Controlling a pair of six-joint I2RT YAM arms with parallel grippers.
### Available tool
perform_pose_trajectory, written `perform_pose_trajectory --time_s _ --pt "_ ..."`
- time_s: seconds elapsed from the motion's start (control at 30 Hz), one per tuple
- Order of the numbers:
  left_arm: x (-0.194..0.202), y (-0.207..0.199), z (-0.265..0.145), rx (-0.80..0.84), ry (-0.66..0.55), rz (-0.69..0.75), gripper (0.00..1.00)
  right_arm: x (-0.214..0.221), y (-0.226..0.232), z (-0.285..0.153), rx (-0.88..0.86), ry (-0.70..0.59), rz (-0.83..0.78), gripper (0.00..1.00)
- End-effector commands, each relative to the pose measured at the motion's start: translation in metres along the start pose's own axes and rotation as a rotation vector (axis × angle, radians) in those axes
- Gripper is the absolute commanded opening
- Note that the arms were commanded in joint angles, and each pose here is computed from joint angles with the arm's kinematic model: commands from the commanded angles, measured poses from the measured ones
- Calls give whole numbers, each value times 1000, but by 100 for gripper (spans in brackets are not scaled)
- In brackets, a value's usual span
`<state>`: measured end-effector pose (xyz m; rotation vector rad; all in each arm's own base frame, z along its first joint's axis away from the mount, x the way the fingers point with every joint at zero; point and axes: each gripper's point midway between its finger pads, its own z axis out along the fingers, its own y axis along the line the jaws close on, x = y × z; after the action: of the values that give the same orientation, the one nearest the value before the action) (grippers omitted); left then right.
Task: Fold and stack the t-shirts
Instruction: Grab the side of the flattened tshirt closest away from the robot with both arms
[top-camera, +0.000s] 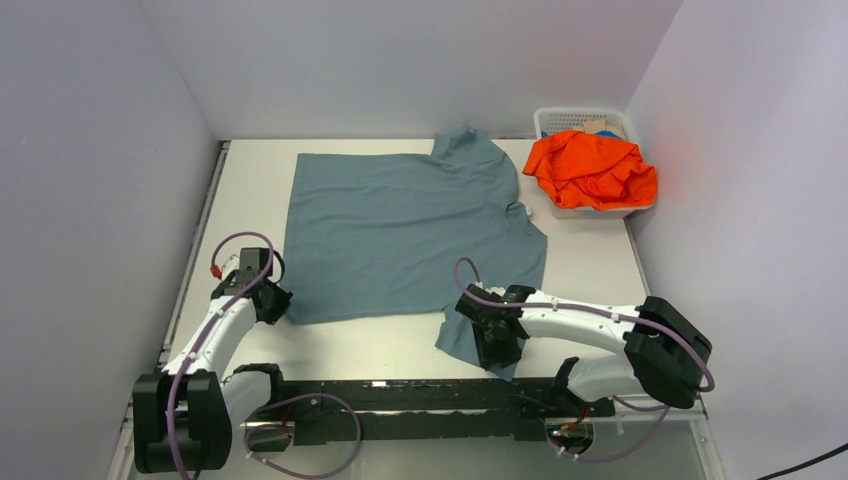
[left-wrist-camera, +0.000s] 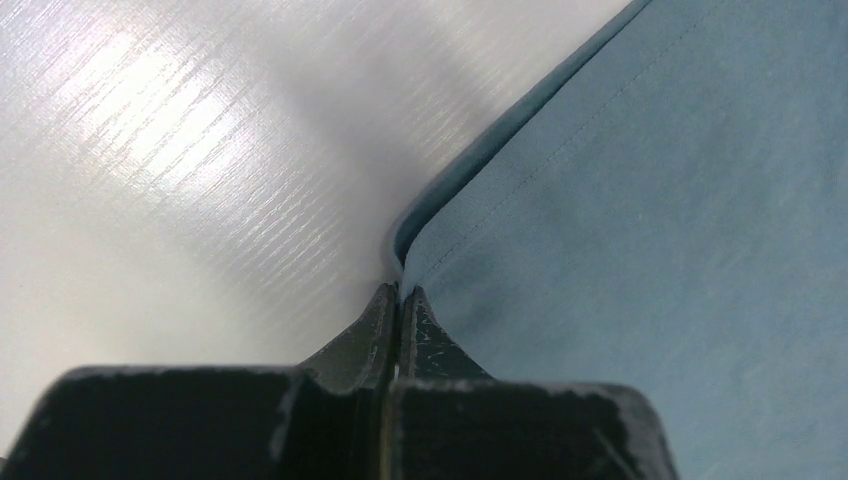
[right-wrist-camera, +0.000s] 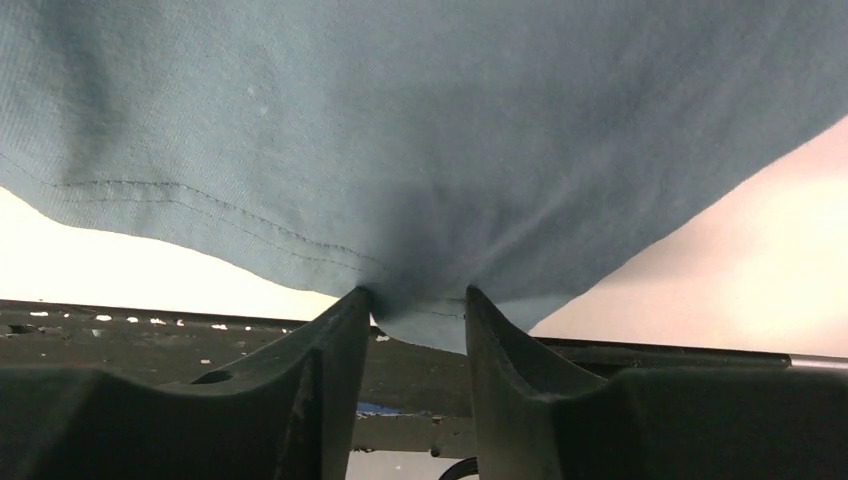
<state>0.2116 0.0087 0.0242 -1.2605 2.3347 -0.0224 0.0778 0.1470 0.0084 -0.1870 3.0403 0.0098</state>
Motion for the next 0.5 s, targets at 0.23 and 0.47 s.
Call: perform_pose_trajectory --time_s 0.23,0.47 --pt "9 16 -8 -44 26 10 0 13 0 -9 -12 53 40 0" --pt "23 52 -16 -159 39 3 0 53 -2 -30 -83 196 30 0"
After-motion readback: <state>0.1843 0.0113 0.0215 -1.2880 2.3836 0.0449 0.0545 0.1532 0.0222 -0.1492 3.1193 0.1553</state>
